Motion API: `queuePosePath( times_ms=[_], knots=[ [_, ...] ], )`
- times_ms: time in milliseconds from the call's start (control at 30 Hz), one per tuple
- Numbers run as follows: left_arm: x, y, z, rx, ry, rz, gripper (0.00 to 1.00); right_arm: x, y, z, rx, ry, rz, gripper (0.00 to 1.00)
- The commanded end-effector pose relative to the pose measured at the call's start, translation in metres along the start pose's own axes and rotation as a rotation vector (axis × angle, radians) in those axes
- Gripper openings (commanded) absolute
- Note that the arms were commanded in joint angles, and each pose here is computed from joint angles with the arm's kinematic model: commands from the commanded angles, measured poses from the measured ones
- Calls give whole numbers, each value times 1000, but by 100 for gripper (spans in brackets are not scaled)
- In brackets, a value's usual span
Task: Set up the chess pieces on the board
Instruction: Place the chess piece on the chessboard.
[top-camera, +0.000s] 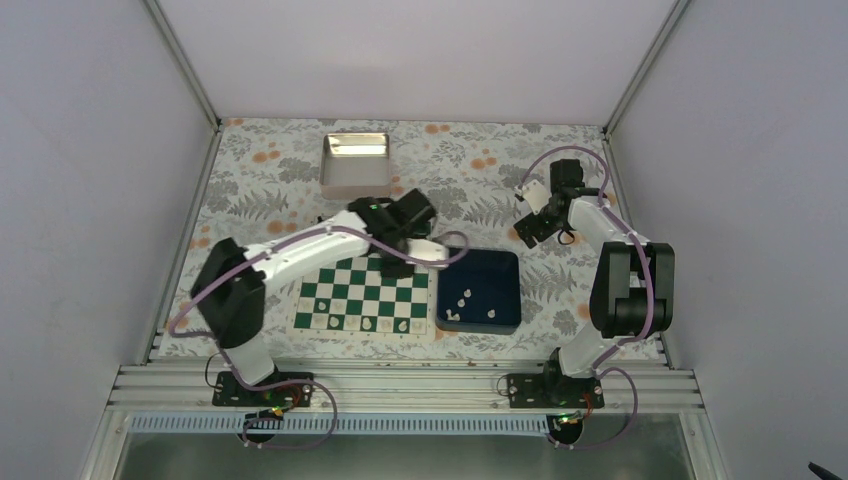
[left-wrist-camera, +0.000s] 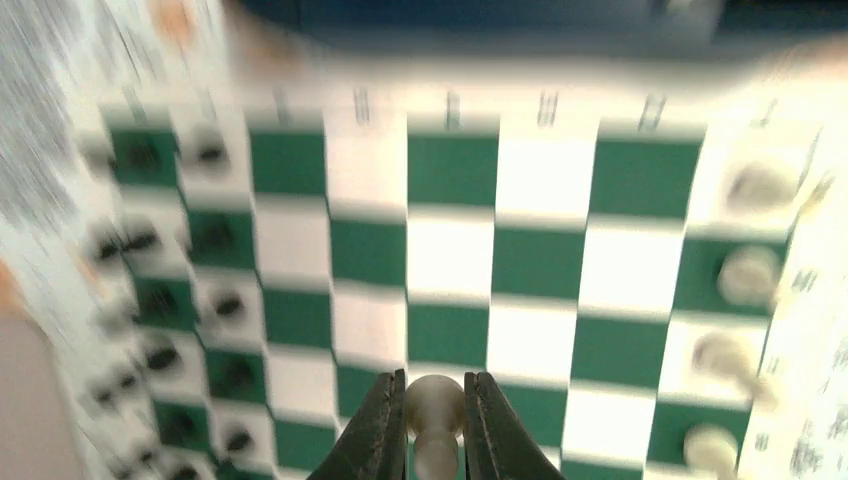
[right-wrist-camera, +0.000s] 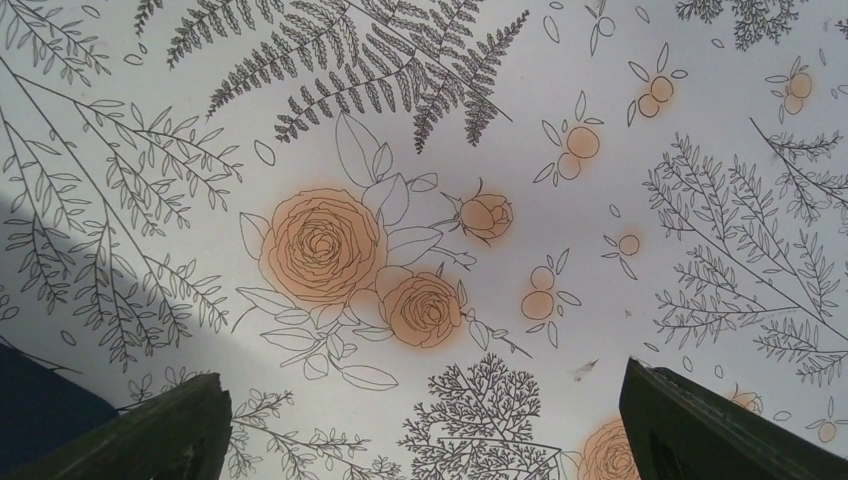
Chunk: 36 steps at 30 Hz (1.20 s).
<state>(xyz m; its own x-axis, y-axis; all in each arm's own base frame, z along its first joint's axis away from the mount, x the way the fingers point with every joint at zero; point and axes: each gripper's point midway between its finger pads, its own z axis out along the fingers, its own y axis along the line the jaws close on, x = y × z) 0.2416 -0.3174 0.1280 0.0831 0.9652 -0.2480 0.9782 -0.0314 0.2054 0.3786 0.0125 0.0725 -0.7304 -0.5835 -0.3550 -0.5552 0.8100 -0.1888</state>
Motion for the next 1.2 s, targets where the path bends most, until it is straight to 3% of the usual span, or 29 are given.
queuePosePath(
  times_ms=[0, 100, 233, 1167],
  knots=[
    [78, -5, 12, -15, 96, -136, 8, -4, 0, -3, 11, -4, -12, 100],
    [115, -15, 17, -7, 115, -195, 8, -3, -1, -1, 9, 4, -7, 100],
    [137, -27, 21, 0, 120, -227, 8, -6, 0, -3, 3, -1, -3, 100],
    [149, -77, 58, 181, 104, -255, 8, 7, 4, 14, -13, 60, 2, 100]
  ],
)
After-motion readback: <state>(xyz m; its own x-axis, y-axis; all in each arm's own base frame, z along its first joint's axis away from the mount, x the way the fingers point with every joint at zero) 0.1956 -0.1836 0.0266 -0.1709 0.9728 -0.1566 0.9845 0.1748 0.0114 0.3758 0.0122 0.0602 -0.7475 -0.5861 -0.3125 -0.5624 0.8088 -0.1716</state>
